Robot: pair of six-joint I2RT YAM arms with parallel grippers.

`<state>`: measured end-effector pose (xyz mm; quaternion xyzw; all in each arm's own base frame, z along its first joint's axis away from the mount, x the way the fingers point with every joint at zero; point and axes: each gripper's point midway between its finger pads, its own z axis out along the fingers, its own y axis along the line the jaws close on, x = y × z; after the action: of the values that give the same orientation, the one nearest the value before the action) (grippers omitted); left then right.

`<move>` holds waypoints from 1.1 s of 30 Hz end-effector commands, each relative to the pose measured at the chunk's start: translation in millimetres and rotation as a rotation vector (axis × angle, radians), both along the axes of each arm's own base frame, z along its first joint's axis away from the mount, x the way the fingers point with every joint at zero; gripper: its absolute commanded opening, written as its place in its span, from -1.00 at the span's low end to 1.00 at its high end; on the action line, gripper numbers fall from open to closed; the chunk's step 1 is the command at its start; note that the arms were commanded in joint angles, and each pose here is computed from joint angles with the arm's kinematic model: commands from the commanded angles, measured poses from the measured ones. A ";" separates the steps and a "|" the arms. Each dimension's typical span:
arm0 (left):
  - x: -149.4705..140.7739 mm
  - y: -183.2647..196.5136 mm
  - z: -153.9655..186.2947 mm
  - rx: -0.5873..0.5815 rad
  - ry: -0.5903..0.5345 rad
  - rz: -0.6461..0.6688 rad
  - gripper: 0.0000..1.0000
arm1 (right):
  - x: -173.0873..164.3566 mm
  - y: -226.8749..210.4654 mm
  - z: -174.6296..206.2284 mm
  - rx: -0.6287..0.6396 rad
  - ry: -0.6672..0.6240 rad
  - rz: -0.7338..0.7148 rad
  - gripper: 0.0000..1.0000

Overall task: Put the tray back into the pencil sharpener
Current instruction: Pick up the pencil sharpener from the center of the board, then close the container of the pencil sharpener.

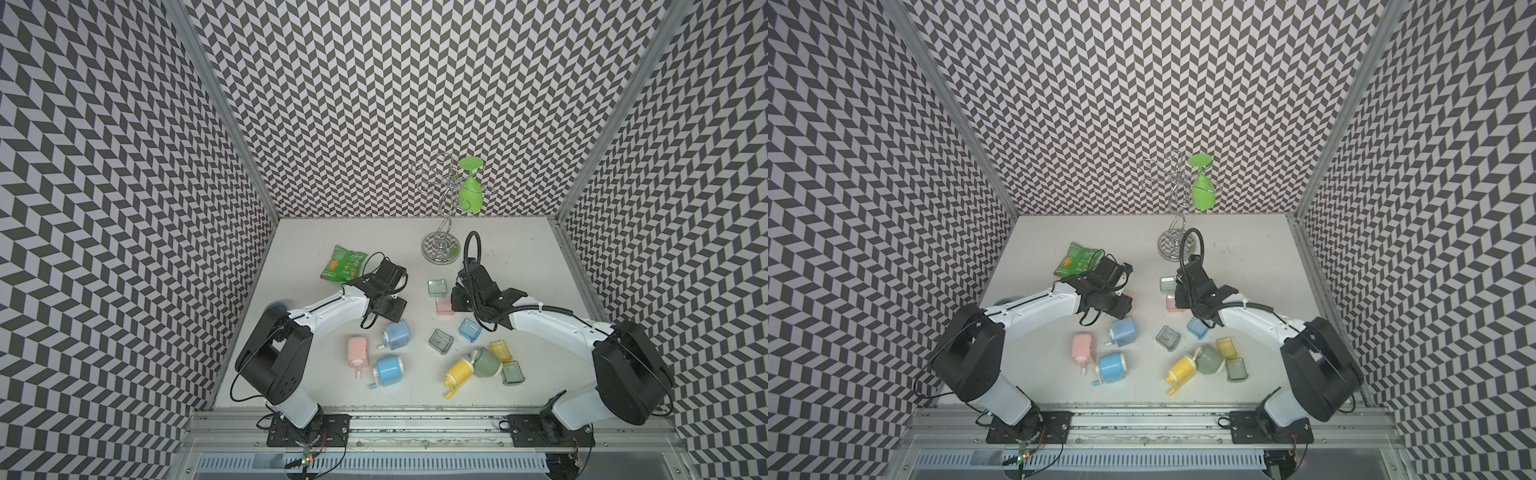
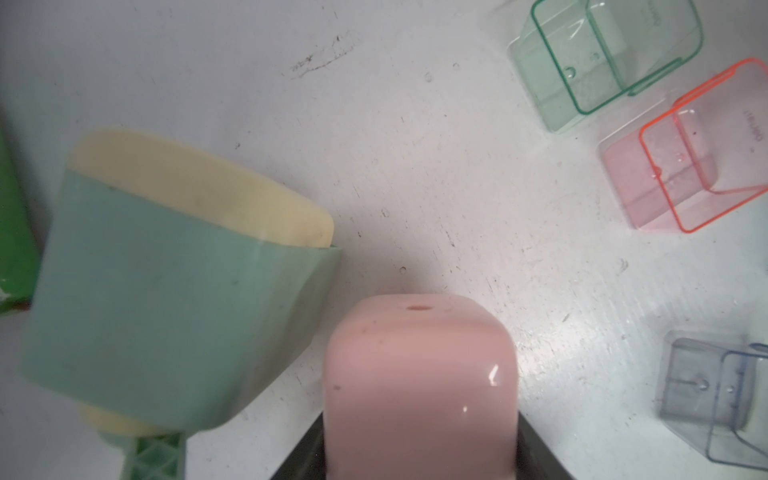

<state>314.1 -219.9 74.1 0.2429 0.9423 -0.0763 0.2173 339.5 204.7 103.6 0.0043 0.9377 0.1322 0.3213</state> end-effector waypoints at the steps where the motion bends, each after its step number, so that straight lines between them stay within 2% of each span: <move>1: 4.8 -9.9 9.9 -0.022 -0.053 -0.055 0.04 | 5.4 2.4 16.9 0.069 -0.043 -0.017 -0.37; 4: 3.3 -15.5 15.7 -0.040 -0.069 -0.107 -0.09 | 6.3 -1.1 19.3 0.079 -0.045 -0.022 -0.37; 9: -3.2 -36.6 43.4 -0.113 -0.158 -0.261 -0.13 | 6.4 -6.1 26.6 0.115 -0.058 -0.022 -0.36; 13: -13.5 -51.6 64.5 -0.154 -0.269 -0.449 -0.14 | 5.7 -8.7 26.3 0.151 -0.060 0.001 -0.32; 19: -29.4 -60.4 73.6 -0.110 -0.426 -0.763 -0.14 | 5.9 -14.5 16.3 0.175 -0.029 0.029 -0.28; 27: -22.5 -71.4 57.9 -0.028 -0.416 -0.948 -0.15 | 6.2 -8.5 2.2 0.147 0.009 0.079 -0.24; 33: -2.3 -77.2 39.6 0.050 -0.376 -0.983 -0.13 | 5.3 -3.6 -9.1 0.148 0.047 0.103 -0.22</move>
<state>304.1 -289.8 108.3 0.6462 0.6871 -0.1140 0.3120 335.1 192.0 86.6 -0.0060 0.9394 0.2011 0.2776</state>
